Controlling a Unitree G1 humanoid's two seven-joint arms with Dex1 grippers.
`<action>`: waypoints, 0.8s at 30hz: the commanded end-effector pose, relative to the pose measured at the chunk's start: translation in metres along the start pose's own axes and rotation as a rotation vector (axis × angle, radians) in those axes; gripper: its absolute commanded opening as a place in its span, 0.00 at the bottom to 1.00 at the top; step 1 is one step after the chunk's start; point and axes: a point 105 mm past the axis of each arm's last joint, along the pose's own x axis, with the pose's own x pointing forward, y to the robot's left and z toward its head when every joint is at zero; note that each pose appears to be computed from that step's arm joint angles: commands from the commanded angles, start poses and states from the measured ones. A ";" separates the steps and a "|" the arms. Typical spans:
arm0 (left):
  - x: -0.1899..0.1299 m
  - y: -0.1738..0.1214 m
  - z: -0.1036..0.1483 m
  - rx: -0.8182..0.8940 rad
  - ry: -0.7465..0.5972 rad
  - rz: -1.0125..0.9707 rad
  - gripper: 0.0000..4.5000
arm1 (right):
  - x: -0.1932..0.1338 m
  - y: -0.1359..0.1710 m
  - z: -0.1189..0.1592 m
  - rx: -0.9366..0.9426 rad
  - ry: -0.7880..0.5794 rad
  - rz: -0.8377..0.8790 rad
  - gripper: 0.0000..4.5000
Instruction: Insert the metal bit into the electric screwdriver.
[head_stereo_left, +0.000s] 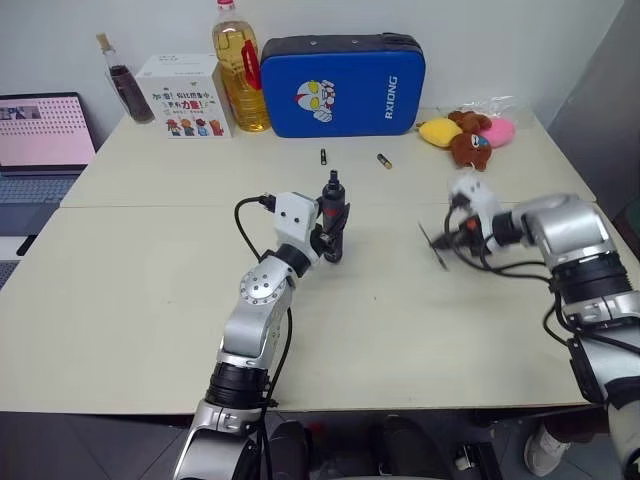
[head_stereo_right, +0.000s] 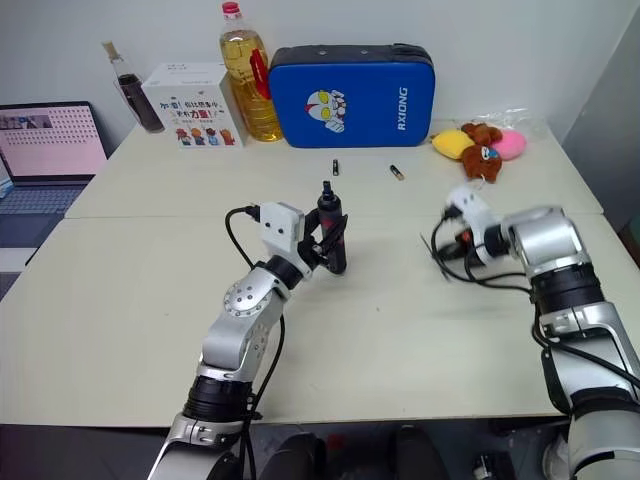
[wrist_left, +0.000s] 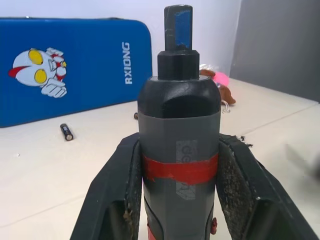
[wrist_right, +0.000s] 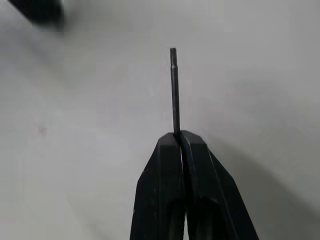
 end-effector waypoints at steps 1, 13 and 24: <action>-0.001 0.008 0.015 -0.015 -0.060 0.028 0.37 | -0.021 0.016 0.064 -0.037 -0.341 -0.078 0.01; 0.013 0.007 0.011 -0.019 -0.021 -0.035 0.37 | -0.017 0.085 0.124 -0.060 -0.767 -0.168 0.01; 0.022 -0.007 0.008 0.004 -0.016 -0.097 0.37 | -0.010 0.101 0.135 -0.036 -0.803 -0.128 0.01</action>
